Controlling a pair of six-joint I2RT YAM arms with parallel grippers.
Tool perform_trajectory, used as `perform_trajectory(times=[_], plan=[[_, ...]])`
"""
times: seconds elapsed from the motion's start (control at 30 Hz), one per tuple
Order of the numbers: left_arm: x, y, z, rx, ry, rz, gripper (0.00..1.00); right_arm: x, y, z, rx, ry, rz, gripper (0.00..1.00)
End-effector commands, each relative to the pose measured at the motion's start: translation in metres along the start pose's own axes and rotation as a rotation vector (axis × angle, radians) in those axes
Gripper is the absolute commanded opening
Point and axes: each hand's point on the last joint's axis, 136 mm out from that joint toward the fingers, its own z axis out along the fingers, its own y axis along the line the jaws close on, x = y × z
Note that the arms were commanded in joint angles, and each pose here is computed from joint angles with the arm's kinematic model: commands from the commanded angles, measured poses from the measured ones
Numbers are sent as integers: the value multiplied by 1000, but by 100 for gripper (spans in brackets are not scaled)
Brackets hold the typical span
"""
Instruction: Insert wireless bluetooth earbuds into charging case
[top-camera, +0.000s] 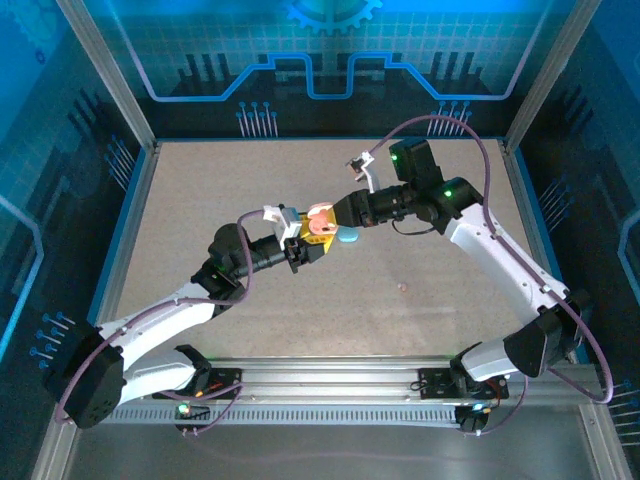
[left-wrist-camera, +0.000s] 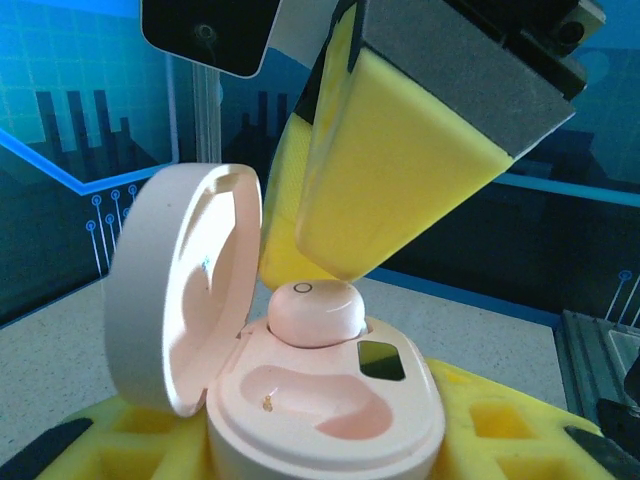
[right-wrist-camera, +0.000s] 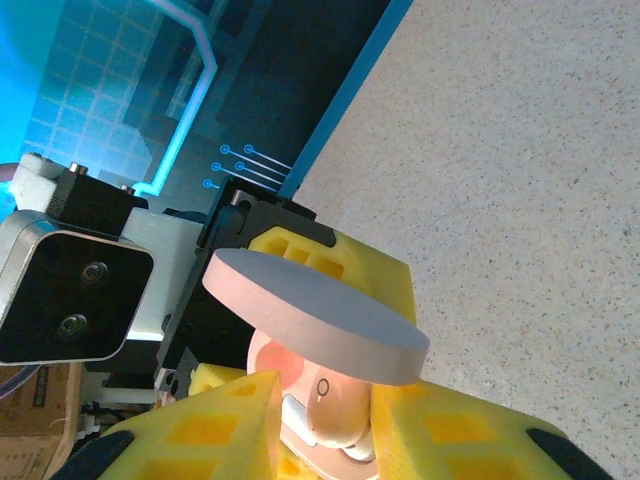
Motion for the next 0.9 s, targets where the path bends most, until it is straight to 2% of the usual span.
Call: perform_trajectory(times=[0.0, 0.23, 0.4, 0.5, 0.63, 0.73, 0.8, 0.87], plan=[[-27, -11, -1, 50, -90, 44, 40, 4, 1, -2, 37, 13, -14, 31], [-24, -8, -2, 26, -82, 50, 40, 4, 12, -11, 20, 0, -39, 37], [-16, -3, -4, -8, -63, 53, 40, 0, 26, -41, 42, -97, -86, 46], [-12, 1, -6, -34, -56, 49, 40, 1, 23, -66, 98, -187, -91, 47], [-11, 2, -10, -51, -51, 49, 40, 11, -21, -103, 275, -326, 13, 48], [-13, 0, -13, -53, -54, 49, 40, 40, -93, -128, 490, -390, 275, 51], [-15, 0, -15, -54, -58, 49, 40, 72, -139, -134, 575, -370, 492, 49], [-17, -1, -15, -52, -61, 48, 40, 100, -169, -123, 559, -315, 648, 46]])
